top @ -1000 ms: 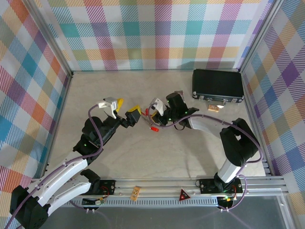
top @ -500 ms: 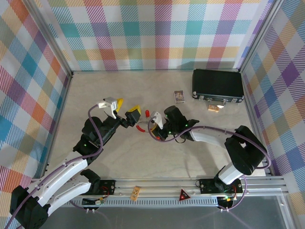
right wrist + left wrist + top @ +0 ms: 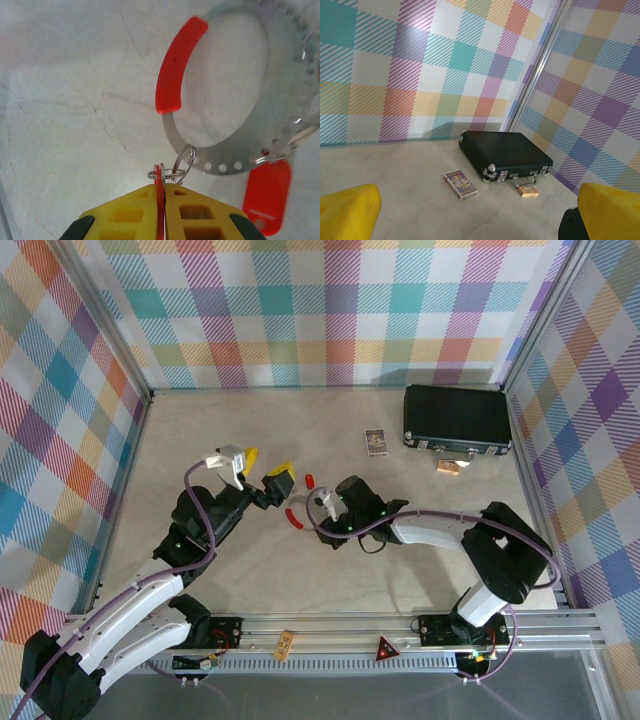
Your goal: Put the keys on the keyring
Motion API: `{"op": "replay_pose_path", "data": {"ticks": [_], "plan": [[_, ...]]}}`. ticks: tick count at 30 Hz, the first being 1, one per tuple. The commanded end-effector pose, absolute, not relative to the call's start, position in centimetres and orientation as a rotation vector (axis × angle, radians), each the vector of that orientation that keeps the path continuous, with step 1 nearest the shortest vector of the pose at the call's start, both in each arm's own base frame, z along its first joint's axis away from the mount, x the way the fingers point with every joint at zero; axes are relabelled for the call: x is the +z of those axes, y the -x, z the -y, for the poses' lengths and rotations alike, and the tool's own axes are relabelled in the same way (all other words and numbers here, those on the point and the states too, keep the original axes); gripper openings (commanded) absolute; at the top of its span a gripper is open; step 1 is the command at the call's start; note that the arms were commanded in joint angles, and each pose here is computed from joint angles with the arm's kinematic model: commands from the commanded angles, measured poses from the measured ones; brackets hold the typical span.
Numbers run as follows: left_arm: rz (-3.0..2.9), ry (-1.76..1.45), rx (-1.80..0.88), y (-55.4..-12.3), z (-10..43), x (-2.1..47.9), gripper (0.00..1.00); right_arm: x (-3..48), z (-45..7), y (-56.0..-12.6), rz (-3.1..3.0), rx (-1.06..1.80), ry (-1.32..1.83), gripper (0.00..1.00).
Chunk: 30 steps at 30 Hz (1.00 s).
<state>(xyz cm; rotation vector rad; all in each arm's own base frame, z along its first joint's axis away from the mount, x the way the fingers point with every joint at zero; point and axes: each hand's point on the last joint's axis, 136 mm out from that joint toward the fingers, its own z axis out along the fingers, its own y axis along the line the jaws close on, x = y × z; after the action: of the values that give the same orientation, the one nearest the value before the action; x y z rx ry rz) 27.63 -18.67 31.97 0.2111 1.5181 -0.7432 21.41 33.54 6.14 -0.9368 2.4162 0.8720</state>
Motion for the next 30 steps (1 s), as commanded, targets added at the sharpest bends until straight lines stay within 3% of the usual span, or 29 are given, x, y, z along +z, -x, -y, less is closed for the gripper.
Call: {"op": "replay_pose_path", "data": {"ticks": [1,8,15,18,28,30], "plan": [[-1.48,-0.184,-0.755,-27.7,18.2,32.7,1.0,3.7,-33.4,-19.9,-2.537,0.915,0.839,0.11],[-1.487,-0.183,-0.751,-27.6,18.2,32.4,1.0,2.0,-34.1,-18.6,-2.581,0.906,0.842,0.12],[-1.507,-0.171,-0.734,-27.8,17.9,31.9,1.0,3.2,-32.3,-18.7,-2.555,0.813,0.82,0.53],[-1.525,-0.158,-0.716,-28.1,17.8,31.5,1.0,5.0,-31.2,-19.1,-2.506,0.756,0.816,0.58],[-1.722,0.106,-0.433,-30.9,13.2,27.2,1.0,11.2,-25.4,-22.6,-2.278,0.424,0.659,0.97],[-1.738,0.113,-0.392,-31.2,12.9,26.4,1.0,12.6,-24.0,-23.6,-2.223,0.339,0.611,0.99]]}}
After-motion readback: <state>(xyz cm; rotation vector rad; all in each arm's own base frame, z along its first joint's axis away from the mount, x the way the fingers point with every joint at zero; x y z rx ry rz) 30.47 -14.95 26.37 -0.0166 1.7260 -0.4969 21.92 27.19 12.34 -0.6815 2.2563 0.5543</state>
